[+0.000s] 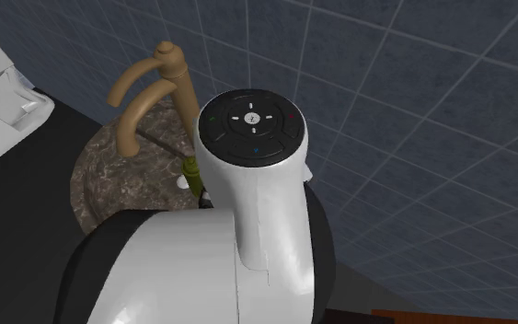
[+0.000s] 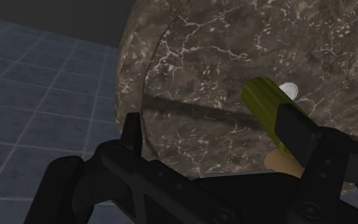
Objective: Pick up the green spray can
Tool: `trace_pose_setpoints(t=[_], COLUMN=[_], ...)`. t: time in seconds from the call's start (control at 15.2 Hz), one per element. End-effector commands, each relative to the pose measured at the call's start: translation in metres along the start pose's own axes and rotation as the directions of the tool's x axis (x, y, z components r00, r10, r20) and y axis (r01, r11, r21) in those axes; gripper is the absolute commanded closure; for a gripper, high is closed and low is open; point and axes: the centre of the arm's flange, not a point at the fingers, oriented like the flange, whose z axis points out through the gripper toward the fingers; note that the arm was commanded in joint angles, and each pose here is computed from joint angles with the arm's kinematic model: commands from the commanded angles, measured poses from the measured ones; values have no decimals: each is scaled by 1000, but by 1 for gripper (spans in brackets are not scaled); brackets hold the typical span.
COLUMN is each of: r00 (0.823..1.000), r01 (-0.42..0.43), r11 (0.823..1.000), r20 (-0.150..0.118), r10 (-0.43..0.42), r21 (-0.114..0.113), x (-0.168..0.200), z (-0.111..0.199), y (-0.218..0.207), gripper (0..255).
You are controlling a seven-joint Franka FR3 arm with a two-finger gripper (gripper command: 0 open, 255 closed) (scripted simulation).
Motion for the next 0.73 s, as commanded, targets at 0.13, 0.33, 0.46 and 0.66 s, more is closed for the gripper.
trace_pose_setpoints(t=[0.13,0.33,0.46,0.66], r00=[999,996,993,988], r01=[-32,-55,-71,-93], r11=[999,998,997,995], r20=[-42,-72,-91,-121], r10=[33,56,72,96], r21=[9,15,20,27], x=[19,32,42,58], z=[32,54,68,88], y=[-37,-65,-83,-110], gripper=[0,0,0,0])
